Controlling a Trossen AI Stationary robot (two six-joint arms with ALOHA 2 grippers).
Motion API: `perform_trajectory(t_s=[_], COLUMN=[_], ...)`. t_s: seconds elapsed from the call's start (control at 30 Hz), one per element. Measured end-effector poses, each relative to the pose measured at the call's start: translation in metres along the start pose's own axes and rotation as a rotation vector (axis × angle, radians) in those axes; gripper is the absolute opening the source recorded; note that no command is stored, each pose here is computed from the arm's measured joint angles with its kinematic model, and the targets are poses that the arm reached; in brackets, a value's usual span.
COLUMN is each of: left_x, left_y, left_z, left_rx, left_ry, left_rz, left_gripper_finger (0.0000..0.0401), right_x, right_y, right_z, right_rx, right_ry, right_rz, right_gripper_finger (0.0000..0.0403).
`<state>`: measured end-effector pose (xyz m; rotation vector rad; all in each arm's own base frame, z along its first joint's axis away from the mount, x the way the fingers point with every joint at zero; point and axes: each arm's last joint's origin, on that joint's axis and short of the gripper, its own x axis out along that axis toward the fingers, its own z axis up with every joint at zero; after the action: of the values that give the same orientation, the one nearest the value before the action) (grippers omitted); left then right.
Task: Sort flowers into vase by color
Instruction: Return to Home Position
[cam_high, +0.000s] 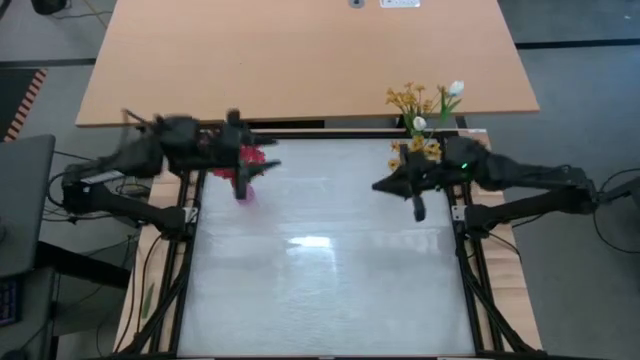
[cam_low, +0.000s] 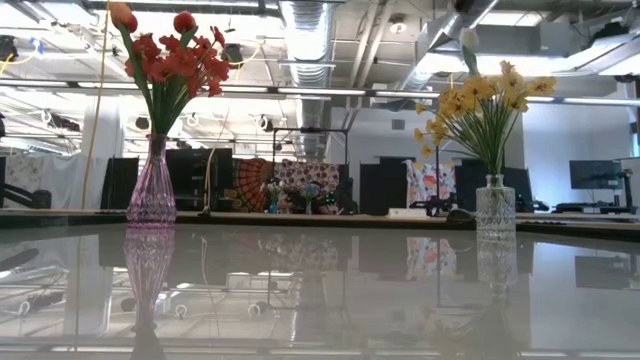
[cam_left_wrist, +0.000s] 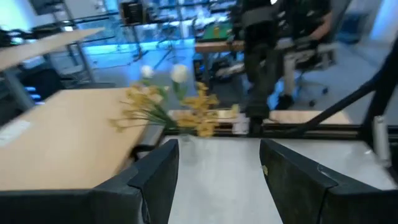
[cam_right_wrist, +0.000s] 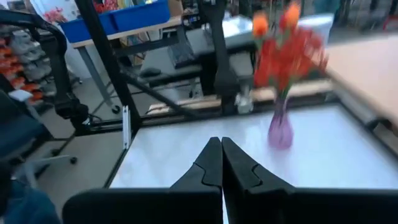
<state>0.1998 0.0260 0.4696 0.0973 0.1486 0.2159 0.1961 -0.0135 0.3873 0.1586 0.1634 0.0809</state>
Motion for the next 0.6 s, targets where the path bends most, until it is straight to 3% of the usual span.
perform_trajectory(t_s=[0.13,0.27,0.47,0.6], left_x=[0.018,0.032,0.04,0.041], left_y=[-0.017,-0.029,-0.039,-0.046], left_z=[-0.048,-0.095,-0.138,-0.164], left_rx=[-0.089,-0.126,-0.176,-0.186], left_ry=[-0.096,-0.097,-0.053,0.02], left_rz=[-0.044,0.014,0.072,0.138], left_gripper_finger=[0.0212,0.0212,0.0212,0.0212], right_x=[0.009,0.004,-0.005,-0.006], right_y=[-0.006,-0.017,-0.032,-0.038], right_z=[-0.046,-0.082,-0.128,-0.148], right_rx=[0.083,0.158,0.215,0.217], right_ry=[0.012,-0.079,-0.131,-0.091], right_rz=[0.009,0.006,-0.022,-0.056], right_gripper_finger=[0.002,0.002,0.002,0.002])
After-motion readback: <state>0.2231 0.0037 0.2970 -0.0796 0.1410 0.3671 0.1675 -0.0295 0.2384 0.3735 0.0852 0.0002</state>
